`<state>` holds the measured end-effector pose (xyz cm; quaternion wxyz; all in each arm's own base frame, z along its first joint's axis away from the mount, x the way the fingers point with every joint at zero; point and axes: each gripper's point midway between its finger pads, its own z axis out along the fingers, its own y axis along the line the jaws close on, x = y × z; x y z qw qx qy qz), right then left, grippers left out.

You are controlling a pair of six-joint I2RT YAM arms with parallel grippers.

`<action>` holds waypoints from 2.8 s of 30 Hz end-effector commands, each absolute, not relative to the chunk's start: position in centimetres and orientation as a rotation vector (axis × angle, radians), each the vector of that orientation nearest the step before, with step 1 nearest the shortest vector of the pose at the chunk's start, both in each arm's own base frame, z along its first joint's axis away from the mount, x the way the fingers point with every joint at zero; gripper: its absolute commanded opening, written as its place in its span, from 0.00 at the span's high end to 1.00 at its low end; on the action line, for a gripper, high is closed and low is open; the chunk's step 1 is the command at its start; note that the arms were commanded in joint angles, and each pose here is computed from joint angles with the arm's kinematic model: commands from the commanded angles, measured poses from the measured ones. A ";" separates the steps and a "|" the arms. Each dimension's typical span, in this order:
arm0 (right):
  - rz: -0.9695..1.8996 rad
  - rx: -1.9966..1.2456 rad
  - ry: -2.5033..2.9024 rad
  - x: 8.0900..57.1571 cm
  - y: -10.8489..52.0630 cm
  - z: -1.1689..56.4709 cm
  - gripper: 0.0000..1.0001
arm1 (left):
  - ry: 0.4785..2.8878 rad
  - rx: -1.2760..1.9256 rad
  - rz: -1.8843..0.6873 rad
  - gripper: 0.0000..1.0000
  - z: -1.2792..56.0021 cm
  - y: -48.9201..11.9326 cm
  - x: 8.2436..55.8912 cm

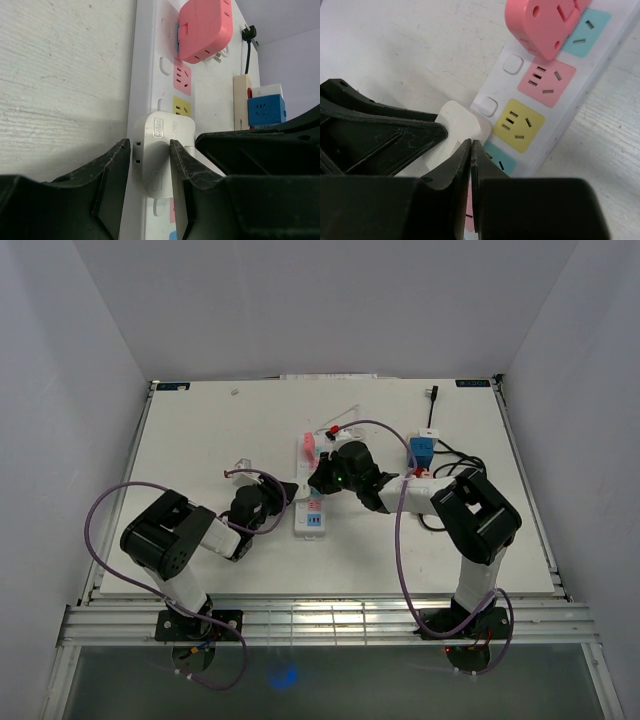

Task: Insert the plug
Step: Insert the plug into the socket.

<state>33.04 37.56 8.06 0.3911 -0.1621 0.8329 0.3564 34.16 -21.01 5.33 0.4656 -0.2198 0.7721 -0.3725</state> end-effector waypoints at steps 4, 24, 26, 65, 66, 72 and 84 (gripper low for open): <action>0.934 -0.403 2.098 32.7 37.3 8.7 0.92 | 2.111 -0.464 -0.748 0.53 1.2 -20.8 31.1; 0.704 -0.278 2.174 32.1 29.7 8.4 0.38 | 2.114 -0.422 -0.759 0.54 1.8 -22.6 31.1; 0.712 -0.271 2.197 32.2 29.3 7.4 0.33 | 2.115 -0.418 -0.766 0.55 2.0 -22.9 31.0; 1.393 -0.224 2.181 32.3 34.1 6.8 0.08 | 2.107 -0.357 -0.730 0.56 3.9 -25.2 31.3; 1.390 -0.222 2.195 32.2 34.1 6.5 0.11 | 2.108 -0.357 -0.726 0.56 3.8 -25.2 31.3; 1.327 -0.199 2.257 32.9 33.9 5.2 0.25 | 2.120 -0.354 -0.710 0.56 3.2 -25.2 31.5; 1.271 -0.233 2.291 33.2 34.4 4.5 0.22 | 2.139 -0.368 -0.688 0.55 2.3 -25.0 31.4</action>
